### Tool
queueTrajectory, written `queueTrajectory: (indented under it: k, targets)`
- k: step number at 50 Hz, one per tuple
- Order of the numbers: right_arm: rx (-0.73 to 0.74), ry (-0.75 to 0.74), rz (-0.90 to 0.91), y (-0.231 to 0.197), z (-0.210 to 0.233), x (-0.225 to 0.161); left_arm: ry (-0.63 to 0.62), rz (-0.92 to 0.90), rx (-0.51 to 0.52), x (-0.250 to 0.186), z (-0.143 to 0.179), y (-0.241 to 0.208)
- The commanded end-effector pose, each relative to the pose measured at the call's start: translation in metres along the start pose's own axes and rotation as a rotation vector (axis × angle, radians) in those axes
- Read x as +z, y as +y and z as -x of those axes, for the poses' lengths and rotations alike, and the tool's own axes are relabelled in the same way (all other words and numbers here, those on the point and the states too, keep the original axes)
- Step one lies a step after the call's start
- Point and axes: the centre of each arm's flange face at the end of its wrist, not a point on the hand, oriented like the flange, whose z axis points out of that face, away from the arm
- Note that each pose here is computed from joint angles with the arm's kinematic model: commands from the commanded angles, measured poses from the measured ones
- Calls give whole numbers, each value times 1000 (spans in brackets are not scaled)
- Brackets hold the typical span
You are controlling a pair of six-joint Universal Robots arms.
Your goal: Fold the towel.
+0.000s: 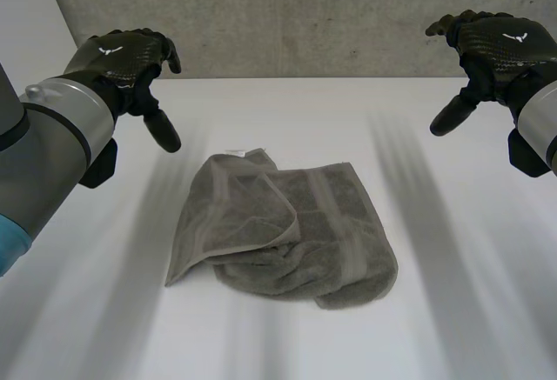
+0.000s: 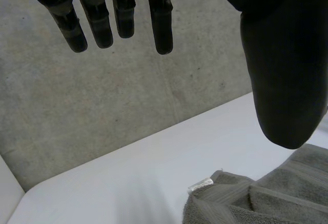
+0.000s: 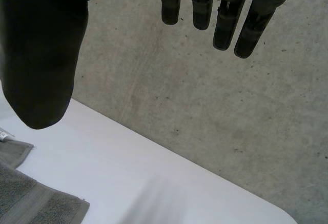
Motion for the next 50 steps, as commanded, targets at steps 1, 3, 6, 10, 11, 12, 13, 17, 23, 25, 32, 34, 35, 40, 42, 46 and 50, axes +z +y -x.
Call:
queueTrajectory:
  k: [1, 3, 6, 10, 11, 12, 13, 17, 23, 25, 32, 34, 35, 40, 42, 46, 50]
  targets:
    - [-2, 6, 2, 0, 0, -1, -5, -7, -3, -1, 0, -2]
    - [-2, 7, 3, 1, 0, 0, -5, -7, -4, -1, 0, -2]
    - [-2, 7, 5, 1, 0, 0, -5, -5, -7, -1, 0, -2]
    - [-3, 5, 6, 2, 0, 0, 4, -1, -6, -1, -1, 0]
    - [-5, 5, 6, 2, 0, 0, 7, 2, -6, -2, -1, 1]
    - [-5, 5, 6, 2, 0, 0, 7, 2, -6, -2, -1, 1]
    - [-6, 5, 8, 2, 0, 0, 9, 5, -5, -2, -2, 2]
    - [-9, 1, 14, 4, 1, 2, 20, 3, -3, -3, -4, 2]
    - [-15, -14, 41, 14, 2, 10, 31, 19, 8, -5, -6, 6]
    - [-28, -18, 56, 18, 2, 13, 38, 28, 16, -7, -8, 9]
    - [-181, -99, 134, 48, 11, 29, 103, 113, 40, -25, -25, 32]
    - [-201, -122, 145, 55, 15, 32, 106, 143, 46, -30, -25, 43]
    - [-211, -144, 156, 63, 19, 37, 103, 176, 51, -33, -23, 54]
    - [-211, -217, 193, 88, 44, 57, 73, 235, 53, -32, -14, 86]
    - [-211, -239, 201, 97, 52, 63, 57, 247, 51, -30, -10, 98]
    - [-216, -269, 221, 121, 66, 81, 33, 234, 40, -27, -3, 124]
    - [-222, -286, 215, 151, 80, 109, 33, 211, 31, -22, -4, 136]
